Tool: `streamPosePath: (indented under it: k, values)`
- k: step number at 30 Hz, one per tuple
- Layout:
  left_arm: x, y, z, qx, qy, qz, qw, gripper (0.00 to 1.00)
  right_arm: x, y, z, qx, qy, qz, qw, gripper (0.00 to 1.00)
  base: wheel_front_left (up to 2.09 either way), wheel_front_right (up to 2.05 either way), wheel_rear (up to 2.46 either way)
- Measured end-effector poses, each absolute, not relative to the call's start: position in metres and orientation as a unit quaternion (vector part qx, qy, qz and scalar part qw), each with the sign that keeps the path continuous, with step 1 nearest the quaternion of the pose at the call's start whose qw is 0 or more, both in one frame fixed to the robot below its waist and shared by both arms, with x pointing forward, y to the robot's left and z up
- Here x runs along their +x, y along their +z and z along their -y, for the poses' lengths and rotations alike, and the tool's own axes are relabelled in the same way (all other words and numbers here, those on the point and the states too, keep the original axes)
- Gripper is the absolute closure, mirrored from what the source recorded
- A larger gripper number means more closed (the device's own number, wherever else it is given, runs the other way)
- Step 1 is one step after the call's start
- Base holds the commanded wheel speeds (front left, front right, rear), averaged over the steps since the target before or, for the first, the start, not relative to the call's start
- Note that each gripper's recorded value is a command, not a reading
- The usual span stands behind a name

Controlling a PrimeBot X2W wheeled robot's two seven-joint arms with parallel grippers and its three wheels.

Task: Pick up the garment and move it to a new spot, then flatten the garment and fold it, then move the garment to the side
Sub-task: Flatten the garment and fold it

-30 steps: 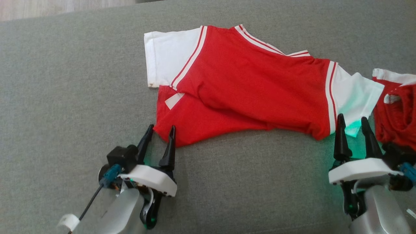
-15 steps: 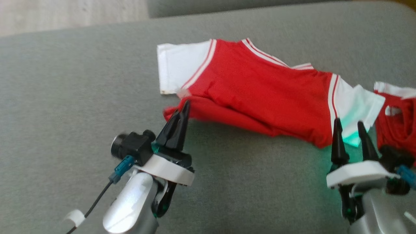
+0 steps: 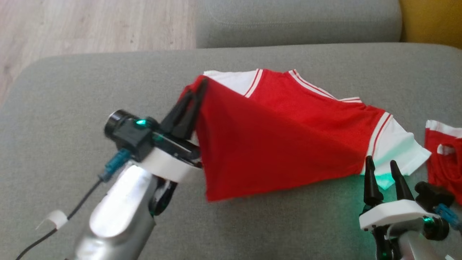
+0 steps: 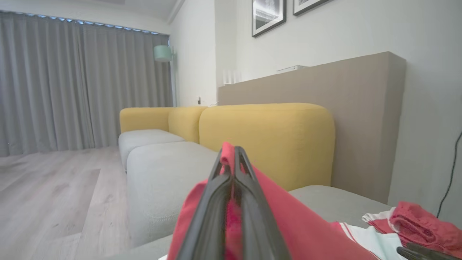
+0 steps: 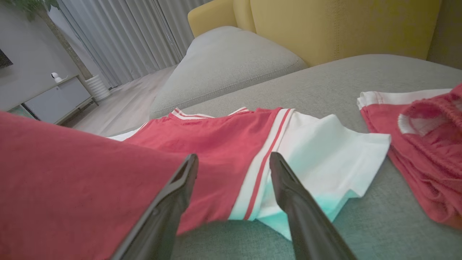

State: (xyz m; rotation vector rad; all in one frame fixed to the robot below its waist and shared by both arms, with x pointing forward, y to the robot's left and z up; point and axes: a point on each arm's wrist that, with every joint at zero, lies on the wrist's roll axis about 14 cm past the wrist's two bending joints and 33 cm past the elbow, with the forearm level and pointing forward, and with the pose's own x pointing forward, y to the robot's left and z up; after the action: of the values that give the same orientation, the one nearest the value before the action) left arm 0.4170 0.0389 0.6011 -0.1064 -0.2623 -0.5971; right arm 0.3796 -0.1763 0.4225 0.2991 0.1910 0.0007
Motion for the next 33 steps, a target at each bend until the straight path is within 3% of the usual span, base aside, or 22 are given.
streamPosePath:
  k: [12, 21, 22, 24, 25, 33]
  values:
    - [0.468, 0.491, -0.114, -0.015, -0.184, -0.032, 0.982, 1.00, 0.399, 0.414, 0.179, 0.144, -0.002, -0.102, 0.984, 0.00, 0.00, 0.00, 0.00]
    - [0.534, 0.491, -0.147, 0.063, -0.140, -0.039, 0.987, 1.00, 0.404, 0.412, 0.190, 0.135, -0.014, -0.101, 0.986, 0.00, 0.00, 0.00, 0.00]
    - [0.537, 0.493, -0.149, 0.071, -0.136, -0.036, 0.988, 0.89, 0.403, 0.413, 0.190, 0.134, -0.014, -0.101, 0.986, 0.00, 0.00, 0.00, 0.00]
    - [0.542, 0.499, -0.152, 0.080, -0.125, -0.030, 0.988, 0.23, 0.403, 0.414, 0.188, 0.134, -0.010, -0.099, 0.986, 0.00, 0.00, 0.00, 0.00]
    - [0.543, 0.501, -0.154, 0.087, -0.120, -0.028, 0.989, 0.00, 0.403, 0.416, 0.187, 0.133, -0.009, -0.097, 0.986, 0.00, 0.00, 0.00, 0.00]
    - [0.524, 0.514, -0.160, 0.058, -0.076, -0.003, 0.995, 0.00, 0.405, 0.436, 0.180, 0.125, 0.008, -0.070, 0.990, 0.00, 0.00, 0.00, 0.00]
